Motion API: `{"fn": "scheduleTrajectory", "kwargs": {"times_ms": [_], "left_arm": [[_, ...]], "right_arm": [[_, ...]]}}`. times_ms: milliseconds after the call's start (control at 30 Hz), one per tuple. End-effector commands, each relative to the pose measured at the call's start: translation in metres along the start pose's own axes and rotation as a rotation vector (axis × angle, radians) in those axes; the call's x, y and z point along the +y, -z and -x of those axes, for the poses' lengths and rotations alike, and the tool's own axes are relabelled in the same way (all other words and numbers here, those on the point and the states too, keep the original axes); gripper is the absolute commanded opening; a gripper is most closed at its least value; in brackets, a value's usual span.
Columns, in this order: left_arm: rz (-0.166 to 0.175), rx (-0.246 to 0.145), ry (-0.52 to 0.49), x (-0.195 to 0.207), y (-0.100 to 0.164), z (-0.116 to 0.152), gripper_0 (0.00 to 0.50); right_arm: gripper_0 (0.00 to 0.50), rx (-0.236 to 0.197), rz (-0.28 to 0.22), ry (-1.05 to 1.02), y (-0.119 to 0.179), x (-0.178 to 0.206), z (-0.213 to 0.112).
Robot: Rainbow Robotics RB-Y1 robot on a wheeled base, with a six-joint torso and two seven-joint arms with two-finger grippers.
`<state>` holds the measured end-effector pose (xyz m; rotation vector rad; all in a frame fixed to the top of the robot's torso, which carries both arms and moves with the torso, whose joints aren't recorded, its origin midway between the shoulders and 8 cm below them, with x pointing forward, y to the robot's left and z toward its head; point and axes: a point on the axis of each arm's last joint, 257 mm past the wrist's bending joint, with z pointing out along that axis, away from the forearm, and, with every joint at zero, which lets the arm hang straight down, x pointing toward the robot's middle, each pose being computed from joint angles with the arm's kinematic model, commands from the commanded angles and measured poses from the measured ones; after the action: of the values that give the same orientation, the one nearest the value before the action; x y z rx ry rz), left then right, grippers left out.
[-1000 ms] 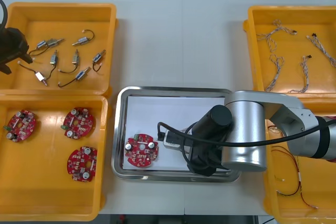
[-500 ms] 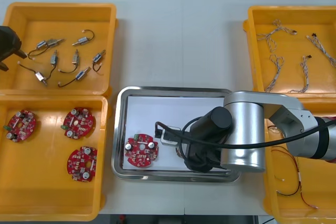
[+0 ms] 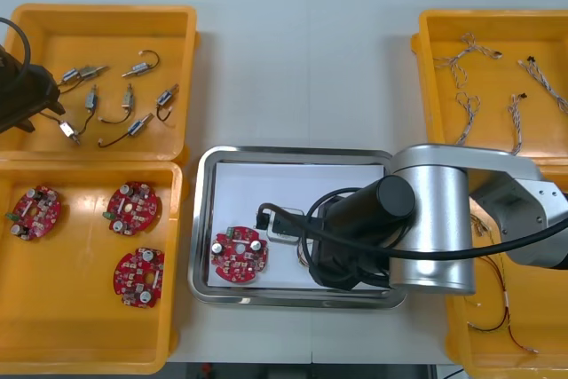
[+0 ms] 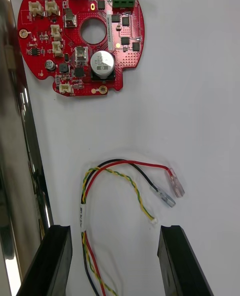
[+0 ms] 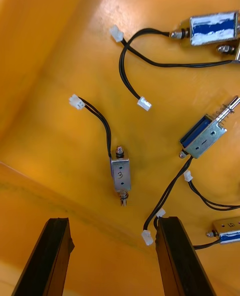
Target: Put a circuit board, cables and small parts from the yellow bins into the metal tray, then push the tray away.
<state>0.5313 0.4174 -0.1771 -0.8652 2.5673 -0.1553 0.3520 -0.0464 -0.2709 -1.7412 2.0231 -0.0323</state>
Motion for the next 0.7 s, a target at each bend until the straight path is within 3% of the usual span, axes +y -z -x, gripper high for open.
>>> {"fn": "scheduleTrajectory", "kwargs": {"times_ms": [33,333,700], "left_arm": [[-0.047,-0.004,-0.089,-0.028,0.003,0.002,0.5],[-0.032,0.023,-0.124,-0.033,-0.011,-0.005,0.5],[-0.045,0.035,-0.15,-0.048,-0.013,0.003,0.5]], "right_arm": [[0.5,-0.015,-0.039,-0.047,0.036,-0.02,0.006],[0.5,0.007,-0.088,-0.164,0.091,-0.044,-0.005],[0.5,0.082,-0.187,-0.471,0.142,-0.086,-0.075]]}}
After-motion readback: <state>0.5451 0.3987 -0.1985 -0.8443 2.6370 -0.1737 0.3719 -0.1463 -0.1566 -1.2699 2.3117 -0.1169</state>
